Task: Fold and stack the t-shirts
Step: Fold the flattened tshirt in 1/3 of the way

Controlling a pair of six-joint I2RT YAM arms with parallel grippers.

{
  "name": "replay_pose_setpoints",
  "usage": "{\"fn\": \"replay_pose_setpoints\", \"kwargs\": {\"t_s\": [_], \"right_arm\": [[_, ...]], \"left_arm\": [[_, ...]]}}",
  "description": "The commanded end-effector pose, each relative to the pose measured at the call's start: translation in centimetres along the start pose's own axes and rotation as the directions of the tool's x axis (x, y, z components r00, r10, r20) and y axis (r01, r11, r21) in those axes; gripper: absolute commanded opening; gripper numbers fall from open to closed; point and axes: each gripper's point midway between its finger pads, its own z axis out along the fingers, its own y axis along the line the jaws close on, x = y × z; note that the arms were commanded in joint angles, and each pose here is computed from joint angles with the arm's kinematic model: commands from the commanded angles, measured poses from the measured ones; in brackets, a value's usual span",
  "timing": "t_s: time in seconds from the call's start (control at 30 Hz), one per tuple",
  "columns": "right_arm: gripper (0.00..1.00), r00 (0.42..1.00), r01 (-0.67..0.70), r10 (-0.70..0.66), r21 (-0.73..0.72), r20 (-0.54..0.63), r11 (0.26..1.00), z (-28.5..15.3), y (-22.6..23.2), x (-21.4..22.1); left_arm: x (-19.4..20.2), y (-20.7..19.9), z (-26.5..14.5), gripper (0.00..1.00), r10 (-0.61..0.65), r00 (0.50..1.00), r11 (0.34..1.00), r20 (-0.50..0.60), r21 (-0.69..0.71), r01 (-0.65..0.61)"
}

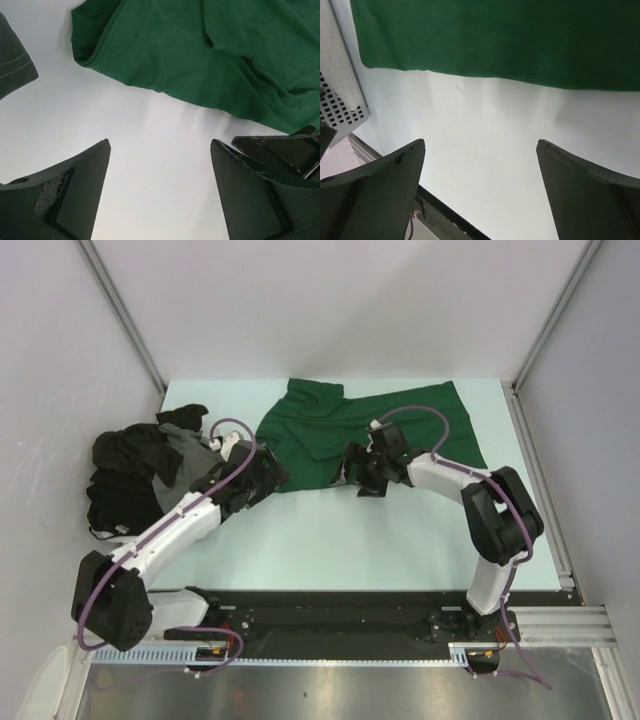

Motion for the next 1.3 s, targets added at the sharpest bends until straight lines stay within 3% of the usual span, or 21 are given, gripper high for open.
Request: {"fn": "replay_pose_setpoints", "kwargs": {"t_s": [0.0, 0.3, 0.47, 0.7, 0.9, 1.07, 1.27], "right_arm": [[0.99, 0.997, -0.016, 0.021, -0.065, 0.08, 0.998, 1.5, 3.3, -2.0], [1.0, 0.985, -0.06, 0.052, 0.046, 0.162, 0.997, 1.1, 0.0, -4.5], [1.0, 0.967, -0.112, 0.077, 0.132, 0.243, 0.985, -2.7, -5.7, -7.7], [1.0, 0.928, -0.216, 0.162, 0.13, 0.335, 0.968, -8.6, -12.6, -11.4], [1.0, 0.902, -0.23, 0.185, 0.073, 0.391, 0.97, -10.0, -12.6, -14.8], [1.0, 0.88, -0.264, 0.232, 0.021, 0.415, 0.964, -8.5, -11.2, -17.1], [1.0, 0.854, -0.274, 0.238, 0.01, 0.463, 0.962, -8.4, -10.7, -19.8]], "left_arm": [[0.2, 0.4, 2.3, 0.86, -0.102, 0.995, 0.994, 0.015, -0.031, 0.102], [0.9, 0.2, 5.1, 0.86, -0.171, 0.985, 0.985, 0.017, -0.032, 0.171], [0.7, 0.2, 6.0, 0.87, -0.159, 0.987, 0.986, 0.029, -0.041, 0.16], [0.3, 0.1, 7.8, 0.87, -0.11, 0.994, 0.993, 0.023, -0.046, 0.111], [-1.0, -3.6, 8.9, 0.88, -0.095, 0.995, 0.995, -0.008, 0.035, 0.095], [-1.9, -6.8, 10.0, 0.87, -0.163, 0.986, 0.982, -0.029, 0.097, 0.165], [-1.3, -7.7, 12.7, 0.86, -0.26, 0.964, 0.96, -0.061, 0.087, 0.265]]}}
